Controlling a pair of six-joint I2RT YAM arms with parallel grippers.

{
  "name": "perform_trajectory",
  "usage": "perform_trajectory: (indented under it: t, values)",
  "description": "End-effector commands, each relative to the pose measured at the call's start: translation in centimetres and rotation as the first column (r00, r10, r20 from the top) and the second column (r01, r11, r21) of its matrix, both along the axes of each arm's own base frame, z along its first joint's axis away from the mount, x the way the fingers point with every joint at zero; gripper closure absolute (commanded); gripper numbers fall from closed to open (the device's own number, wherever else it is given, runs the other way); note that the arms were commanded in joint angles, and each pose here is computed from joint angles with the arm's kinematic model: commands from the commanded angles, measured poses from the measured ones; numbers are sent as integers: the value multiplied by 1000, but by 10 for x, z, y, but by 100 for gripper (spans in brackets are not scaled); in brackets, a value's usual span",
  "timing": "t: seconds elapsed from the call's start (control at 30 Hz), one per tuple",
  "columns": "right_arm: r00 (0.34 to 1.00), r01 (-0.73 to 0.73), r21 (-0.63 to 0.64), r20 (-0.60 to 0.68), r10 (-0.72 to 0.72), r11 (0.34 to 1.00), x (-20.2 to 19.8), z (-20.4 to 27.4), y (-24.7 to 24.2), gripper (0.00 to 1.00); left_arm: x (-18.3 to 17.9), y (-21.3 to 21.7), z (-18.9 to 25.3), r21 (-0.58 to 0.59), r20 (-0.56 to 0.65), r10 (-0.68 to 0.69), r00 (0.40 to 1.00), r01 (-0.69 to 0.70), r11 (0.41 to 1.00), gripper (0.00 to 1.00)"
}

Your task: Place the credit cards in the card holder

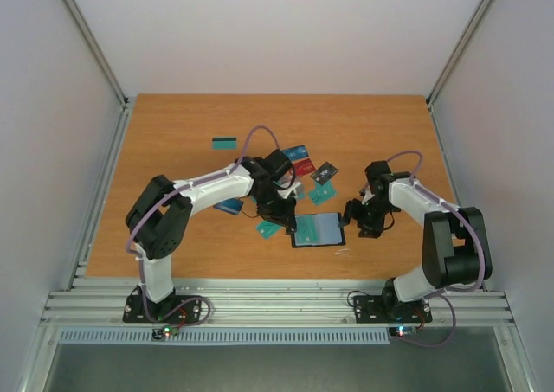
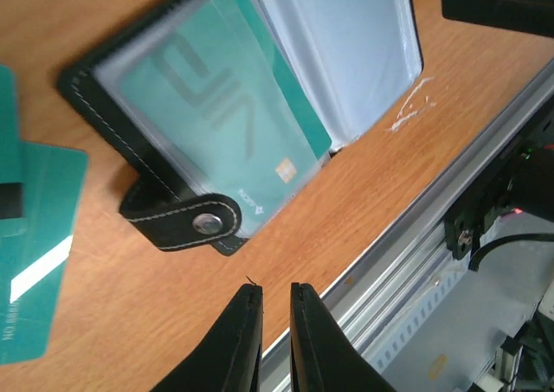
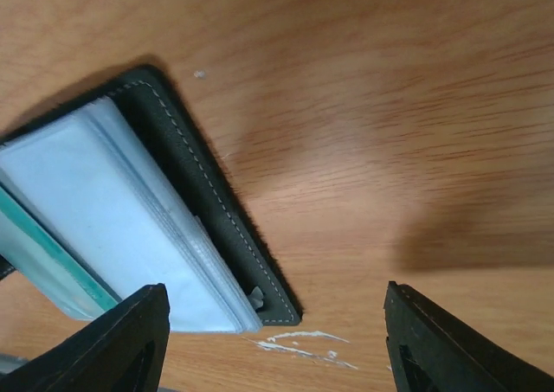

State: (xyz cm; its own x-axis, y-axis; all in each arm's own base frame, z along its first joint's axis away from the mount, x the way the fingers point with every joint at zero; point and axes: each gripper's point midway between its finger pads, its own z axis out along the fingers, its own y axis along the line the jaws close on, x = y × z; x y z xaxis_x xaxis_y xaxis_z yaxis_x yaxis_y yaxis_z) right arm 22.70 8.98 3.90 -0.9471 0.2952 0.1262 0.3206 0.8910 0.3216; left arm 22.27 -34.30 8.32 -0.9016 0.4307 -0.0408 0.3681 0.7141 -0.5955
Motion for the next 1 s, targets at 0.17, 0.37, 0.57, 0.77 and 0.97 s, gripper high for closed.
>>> perform_trajectory:
  t: [0.17, 0.37, 0.57, 0.77, 0.97]
  values:
    - [997, 67, 217, -55, -57, 974, -4, -22, 23, 30, -15, -14, -31, 112, -53, -76, 996, 82, 990, 89]
    - [995, 71, 241, -79, -53, 968, -12, -31, 26, 30, -16, -7, -57, 169, -78, -82, 994, 94, 981, 89]
    - [996, 65, 311, -78, -42, 948, -15, -30, 36, 32, -20, -2, -81, 206, -105, -91, 990, 111, 972, 89]
    - [999, 42, 370, -40, -29, 928, -13, -15, 44, 34, -23, 1, -91, 219, -122, -92, 988, 117, 969, 90]
    - [1000, 16, 404, 15, -24, 914, -8, 6, 48, 34, -24, 1, -94, 222, -133, -95, 987, 123, 967, 90]
